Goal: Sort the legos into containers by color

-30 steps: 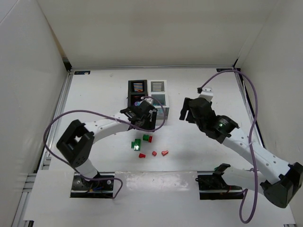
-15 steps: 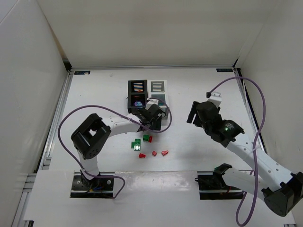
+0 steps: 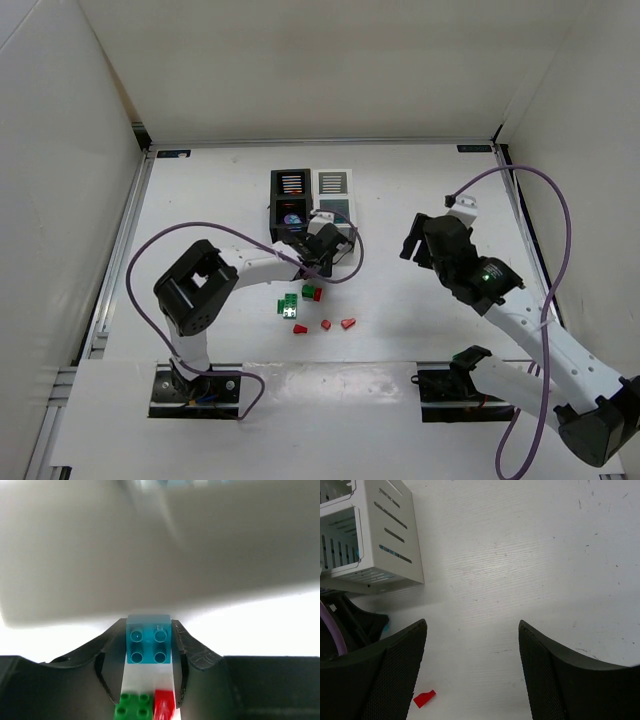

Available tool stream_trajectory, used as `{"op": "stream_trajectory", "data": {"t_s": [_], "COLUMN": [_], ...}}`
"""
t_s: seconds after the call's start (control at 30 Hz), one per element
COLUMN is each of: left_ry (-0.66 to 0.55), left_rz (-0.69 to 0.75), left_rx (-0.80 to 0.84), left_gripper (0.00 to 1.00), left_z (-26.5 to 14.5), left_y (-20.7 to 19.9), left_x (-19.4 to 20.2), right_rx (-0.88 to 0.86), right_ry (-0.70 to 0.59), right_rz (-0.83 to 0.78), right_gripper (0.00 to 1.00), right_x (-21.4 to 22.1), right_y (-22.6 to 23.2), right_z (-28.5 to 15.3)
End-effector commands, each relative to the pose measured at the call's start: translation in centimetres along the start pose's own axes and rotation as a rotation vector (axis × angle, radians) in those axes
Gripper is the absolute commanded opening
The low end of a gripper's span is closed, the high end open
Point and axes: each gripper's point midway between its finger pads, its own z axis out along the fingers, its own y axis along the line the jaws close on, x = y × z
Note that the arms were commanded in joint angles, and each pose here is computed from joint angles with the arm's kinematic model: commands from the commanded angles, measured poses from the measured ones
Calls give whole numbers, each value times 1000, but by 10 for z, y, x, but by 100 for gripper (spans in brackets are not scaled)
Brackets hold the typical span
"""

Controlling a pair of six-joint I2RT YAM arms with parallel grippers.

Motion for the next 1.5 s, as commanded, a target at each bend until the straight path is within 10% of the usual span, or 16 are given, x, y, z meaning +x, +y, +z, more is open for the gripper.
{"op": "stream_trajectory", "data": {"t_s": [0.0,0.4,0.83,1.47], "left_ry": [-64,-376,-349,-364], "left_rz": [-6,20,4,-28], "left_rx": [12,190,141,182], "left_gripper": [37,38,39,94], "left_z": [-33,-167,-104,-119], "left_y": [-6,-15,-28,-16], "left_x": [-20,-125,-180,-180], "right_rx": [-28,-29,-26,-101], "right_ry": [-41,-41,-26,3], "right_rz": [34,50,60,6], "right_gripper": [76,76,76,76], "right_x": [-9,-5,-5,6], "right_y": [4,-2,-11,-1], "right_z": [-3,-5,-3,-13]}}
